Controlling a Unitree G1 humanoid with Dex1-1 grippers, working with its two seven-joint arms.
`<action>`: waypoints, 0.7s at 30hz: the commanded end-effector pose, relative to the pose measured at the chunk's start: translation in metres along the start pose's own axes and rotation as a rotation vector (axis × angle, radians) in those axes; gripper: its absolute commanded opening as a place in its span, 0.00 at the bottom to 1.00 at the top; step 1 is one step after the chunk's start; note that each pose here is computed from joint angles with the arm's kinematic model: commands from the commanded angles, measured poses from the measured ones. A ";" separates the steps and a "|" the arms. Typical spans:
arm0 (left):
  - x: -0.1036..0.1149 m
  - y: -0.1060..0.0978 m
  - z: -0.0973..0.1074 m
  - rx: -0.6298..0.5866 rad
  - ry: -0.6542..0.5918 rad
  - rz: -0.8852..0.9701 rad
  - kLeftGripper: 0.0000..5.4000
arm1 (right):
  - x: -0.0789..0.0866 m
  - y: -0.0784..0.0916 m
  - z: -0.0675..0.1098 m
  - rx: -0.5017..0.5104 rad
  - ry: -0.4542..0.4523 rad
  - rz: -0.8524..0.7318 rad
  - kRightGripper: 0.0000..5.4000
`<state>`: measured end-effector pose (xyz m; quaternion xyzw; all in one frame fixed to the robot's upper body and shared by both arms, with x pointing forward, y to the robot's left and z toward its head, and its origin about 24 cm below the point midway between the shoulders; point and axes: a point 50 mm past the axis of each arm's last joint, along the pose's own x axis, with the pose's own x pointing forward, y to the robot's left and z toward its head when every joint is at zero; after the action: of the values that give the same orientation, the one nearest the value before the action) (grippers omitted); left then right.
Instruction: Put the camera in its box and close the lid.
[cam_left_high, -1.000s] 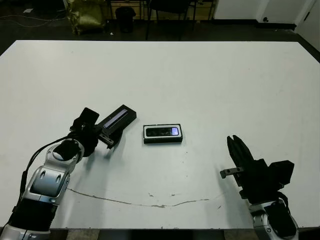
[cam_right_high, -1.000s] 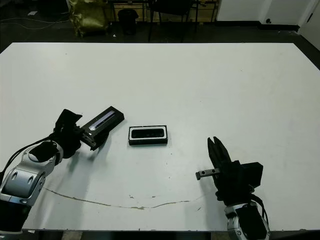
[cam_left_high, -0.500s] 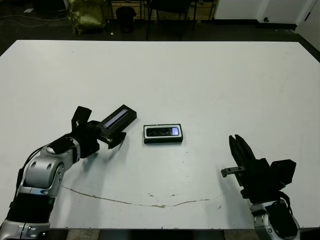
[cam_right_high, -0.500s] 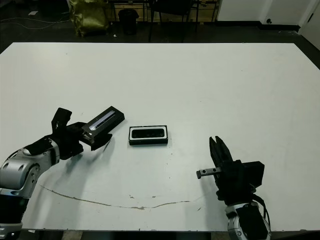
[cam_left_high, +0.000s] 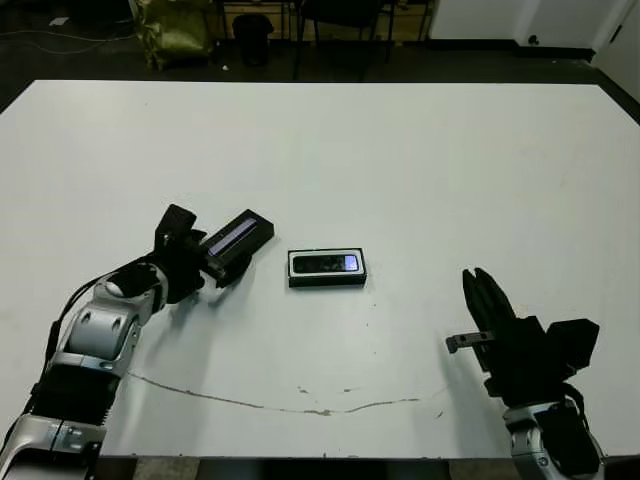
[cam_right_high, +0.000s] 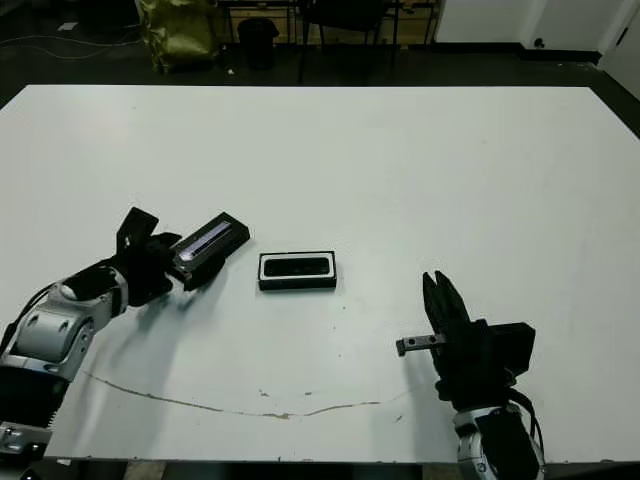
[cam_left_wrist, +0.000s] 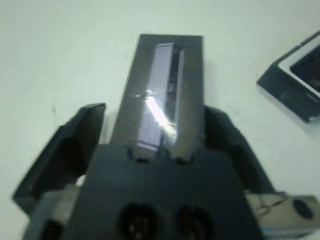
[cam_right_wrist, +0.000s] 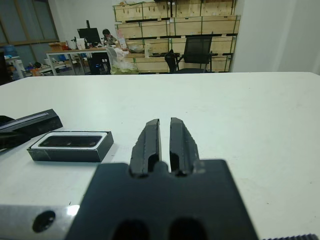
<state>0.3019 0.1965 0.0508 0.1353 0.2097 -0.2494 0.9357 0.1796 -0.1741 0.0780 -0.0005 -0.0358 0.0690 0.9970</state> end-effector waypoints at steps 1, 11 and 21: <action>-0.003 -0.004 -0.035 0.045 0.166 0.001 0.64 | -0.010 -0.003 -0.010 0.013 0.077 -0.019 0.00; -0.001 -0.015 -0.037 -0.088 0.197 -0.167 0.49 | -0.010 -0.003 -0.009 0.005 0.077 -0.027 0.00; -0.009 -0.010 -0.011 -0.074 0.134 -0.226 0.49 | -0.010 -0.003 -0.011 0.001 0.083 -0.035 0.00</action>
<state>0.2974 0.1899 0.0625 0.1109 0.2436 -0.3341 0.9037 0.1791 -0.1745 0.0780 -0.0013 -0.0326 0.0631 0.9975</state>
